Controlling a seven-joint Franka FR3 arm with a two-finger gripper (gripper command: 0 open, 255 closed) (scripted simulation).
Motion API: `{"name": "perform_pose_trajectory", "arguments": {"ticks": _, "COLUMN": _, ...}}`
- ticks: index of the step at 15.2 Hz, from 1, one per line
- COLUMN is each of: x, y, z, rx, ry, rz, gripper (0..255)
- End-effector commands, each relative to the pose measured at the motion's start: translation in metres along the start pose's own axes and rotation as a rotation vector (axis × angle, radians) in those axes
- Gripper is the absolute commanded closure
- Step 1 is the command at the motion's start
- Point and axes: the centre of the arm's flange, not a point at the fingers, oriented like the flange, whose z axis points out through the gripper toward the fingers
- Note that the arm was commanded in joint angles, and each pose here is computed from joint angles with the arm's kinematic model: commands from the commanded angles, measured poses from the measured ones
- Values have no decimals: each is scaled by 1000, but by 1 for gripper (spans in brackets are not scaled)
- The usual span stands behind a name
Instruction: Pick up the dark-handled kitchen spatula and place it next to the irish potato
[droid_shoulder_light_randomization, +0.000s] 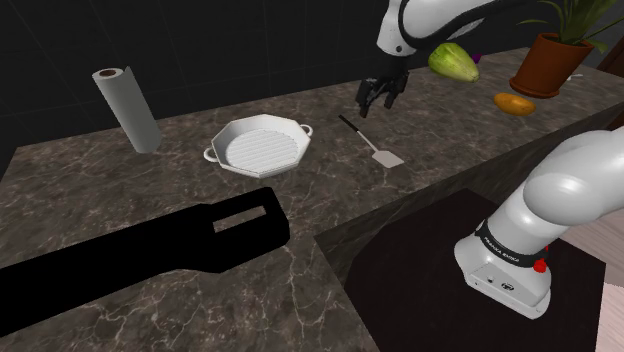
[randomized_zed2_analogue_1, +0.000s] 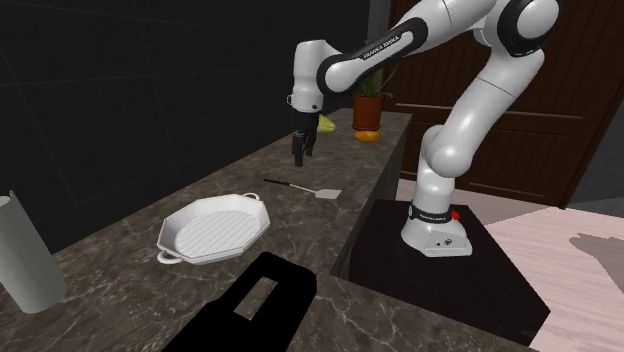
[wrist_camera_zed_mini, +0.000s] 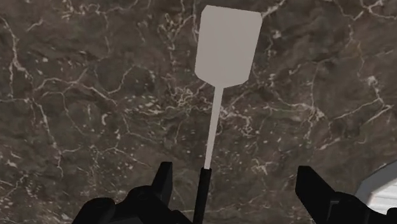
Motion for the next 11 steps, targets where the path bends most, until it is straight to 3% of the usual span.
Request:
{"name": "perform_pose_trajectory", "arguments": {"ticks": 1, "x": 10, "y": 3, "z": 25, "rx": -7, "ry": -2, "rz": 55, "gripper": 0}}
{"name": "perform_pose_trajectory", "arguments": {"ticks": 4, "x": 21, "y": 10, "z": 58, "rx": -18, "ry": -7, "rz": 126, "gripper": 0}}
{"name": "perform_pose_trajectory", "arguments": {"ticks": 11, "x": 20, "y": 10, "z": 95, "rx": -18, "ry": -7, "rz": 126, "gripper": 0}}
